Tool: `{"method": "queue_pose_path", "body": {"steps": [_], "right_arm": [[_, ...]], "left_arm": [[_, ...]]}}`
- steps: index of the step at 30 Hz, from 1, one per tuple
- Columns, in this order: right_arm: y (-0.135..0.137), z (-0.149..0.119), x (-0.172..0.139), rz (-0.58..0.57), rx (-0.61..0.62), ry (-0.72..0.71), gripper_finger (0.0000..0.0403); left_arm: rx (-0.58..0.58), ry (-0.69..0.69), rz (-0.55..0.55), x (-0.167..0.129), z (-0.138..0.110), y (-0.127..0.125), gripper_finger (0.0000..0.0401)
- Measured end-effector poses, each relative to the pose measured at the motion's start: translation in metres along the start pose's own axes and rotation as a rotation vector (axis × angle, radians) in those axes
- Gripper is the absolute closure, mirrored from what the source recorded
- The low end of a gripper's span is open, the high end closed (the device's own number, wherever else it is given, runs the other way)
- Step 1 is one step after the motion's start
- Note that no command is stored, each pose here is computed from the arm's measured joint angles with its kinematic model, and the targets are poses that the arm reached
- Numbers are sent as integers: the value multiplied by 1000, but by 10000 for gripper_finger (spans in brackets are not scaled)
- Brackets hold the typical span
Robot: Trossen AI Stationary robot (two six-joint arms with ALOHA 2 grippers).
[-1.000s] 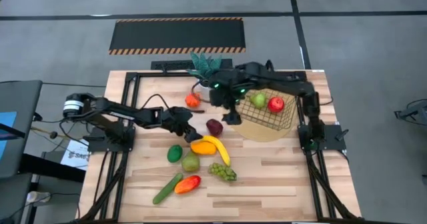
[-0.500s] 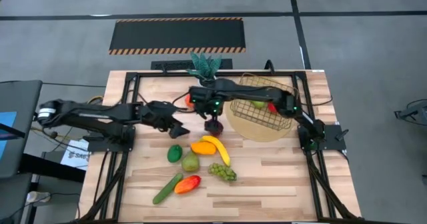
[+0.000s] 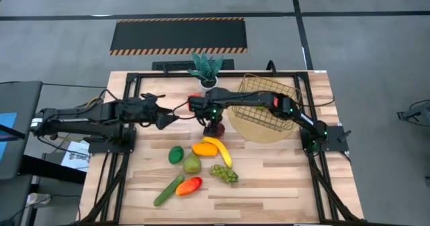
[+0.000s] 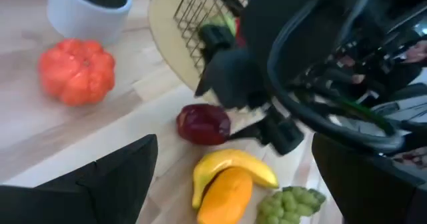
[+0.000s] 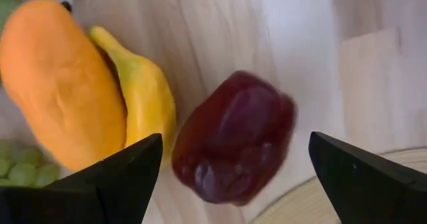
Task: Build produce basket
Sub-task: Put the dark red apple into the wire basket
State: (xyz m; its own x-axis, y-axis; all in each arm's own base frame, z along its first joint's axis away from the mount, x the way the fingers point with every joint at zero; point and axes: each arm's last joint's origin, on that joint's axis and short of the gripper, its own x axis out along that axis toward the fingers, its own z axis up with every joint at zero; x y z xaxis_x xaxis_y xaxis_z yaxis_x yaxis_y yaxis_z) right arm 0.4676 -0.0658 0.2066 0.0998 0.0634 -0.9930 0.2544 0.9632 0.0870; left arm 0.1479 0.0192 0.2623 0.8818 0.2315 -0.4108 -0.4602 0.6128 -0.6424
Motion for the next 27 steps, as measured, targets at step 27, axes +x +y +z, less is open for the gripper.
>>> {"method": "queue_pose_path", "body": {"steps": [27], "right_arm": [[-4, -31, -57, 14, -24, -119, 103]], "left_arm": [[-19, -38, 1, -2, 2, -1, 17]]}}
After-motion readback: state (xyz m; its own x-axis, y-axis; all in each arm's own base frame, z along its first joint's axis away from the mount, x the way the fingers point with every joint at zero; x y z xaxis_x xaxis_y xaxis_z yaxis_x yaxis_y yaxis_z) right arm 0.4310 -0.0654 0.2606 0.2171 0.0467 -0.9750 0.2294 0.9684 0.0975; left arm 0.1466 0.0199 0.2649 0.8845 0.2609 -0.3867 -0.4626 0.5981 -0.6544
